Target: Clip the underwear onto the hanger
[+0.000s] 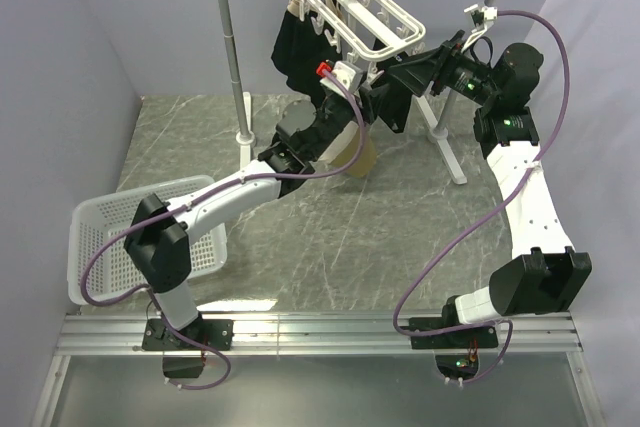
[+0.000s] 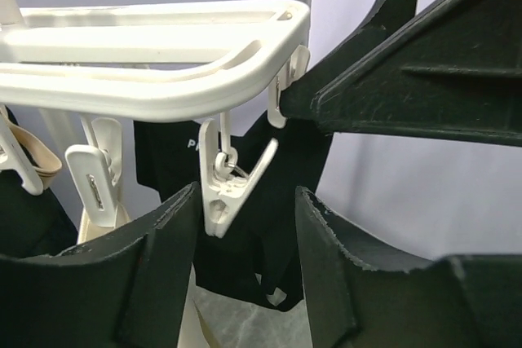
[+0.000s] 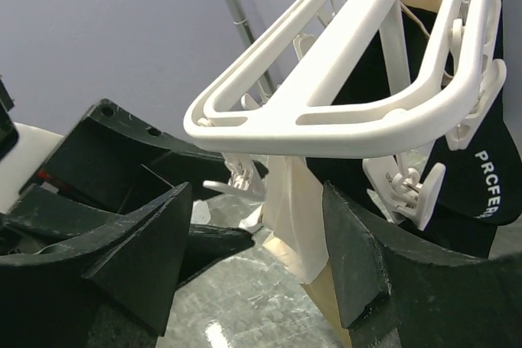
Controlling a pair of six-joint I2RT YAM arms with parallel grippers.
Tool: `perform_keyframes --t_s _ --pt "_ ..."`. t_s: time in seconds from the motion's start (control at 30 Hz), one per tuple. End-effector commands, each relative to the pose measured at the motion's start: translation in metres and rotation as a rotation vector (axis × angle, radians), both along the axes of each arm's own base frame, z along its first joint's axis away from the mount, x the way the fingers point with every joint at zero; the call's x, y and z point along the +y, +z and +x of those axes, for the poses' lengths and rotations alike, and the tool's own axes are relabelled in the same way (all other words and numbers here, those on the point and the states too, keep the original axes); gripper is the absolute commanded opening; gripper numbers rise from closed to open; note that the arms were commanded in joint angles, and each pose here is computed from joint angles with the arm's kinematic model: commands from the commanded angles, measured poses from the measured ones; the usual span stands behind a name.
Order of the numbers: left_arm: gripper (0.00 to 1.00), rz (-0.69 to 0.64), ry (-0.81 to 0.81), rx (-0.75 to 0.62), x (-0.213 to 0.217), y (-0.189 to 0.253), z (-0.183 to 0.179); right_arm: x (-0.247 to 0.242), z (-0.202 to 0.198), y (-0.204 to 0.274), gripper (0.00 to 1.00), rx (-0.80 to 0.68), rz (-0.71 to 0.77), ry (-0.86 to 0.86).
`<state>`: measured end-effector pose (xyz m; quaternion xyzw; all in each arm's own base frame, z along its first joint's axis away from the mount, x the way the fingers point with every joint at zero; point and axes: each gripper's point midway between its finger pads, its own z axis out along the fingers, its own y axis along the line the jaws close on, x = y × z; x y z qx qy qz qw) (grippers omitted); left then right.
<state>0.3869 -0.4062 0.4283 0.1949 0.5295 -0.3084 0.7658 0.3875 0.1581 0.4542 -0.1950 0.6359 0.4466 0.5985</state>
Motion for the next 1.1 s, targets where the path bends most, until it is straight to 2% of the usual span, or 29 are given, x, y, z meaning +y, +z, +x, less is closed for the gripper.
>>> perform_keyframes --t_s 0.0,0.3,0.53,0.83,1.07 --pt "0.57 -0.027 -0.030 -0.045 0.014 0.031 -0.018 -0.002 -0.016 0.018 0.72 -0.081 -0.019 0.000" --pt "0.72 0.006 -0.031 -0.026 0.031 0.034 -0.010 -0.018 -0.022 -0.002 0.71 -0.059 -0.064 -0.030" --pt "0.72 0.022 -0.164 0.005 0.039 0.034 -0.010 -0.022 -0.030 -0.015 0.71 -0.081 -0.103 -0.018" --pt "0.69 0.080 -0.323 -0.062 0.032 0.036 -0.034 -0.012 -0.023 -0.026 0.71 -0.128 -0.125 -0.012" --pt "0.71 0.102 -0.353 -0.106 0.031 0.045 -0.033 0.009 -0.020 -0.033 0.72 -0.215 -0.172 0.013"
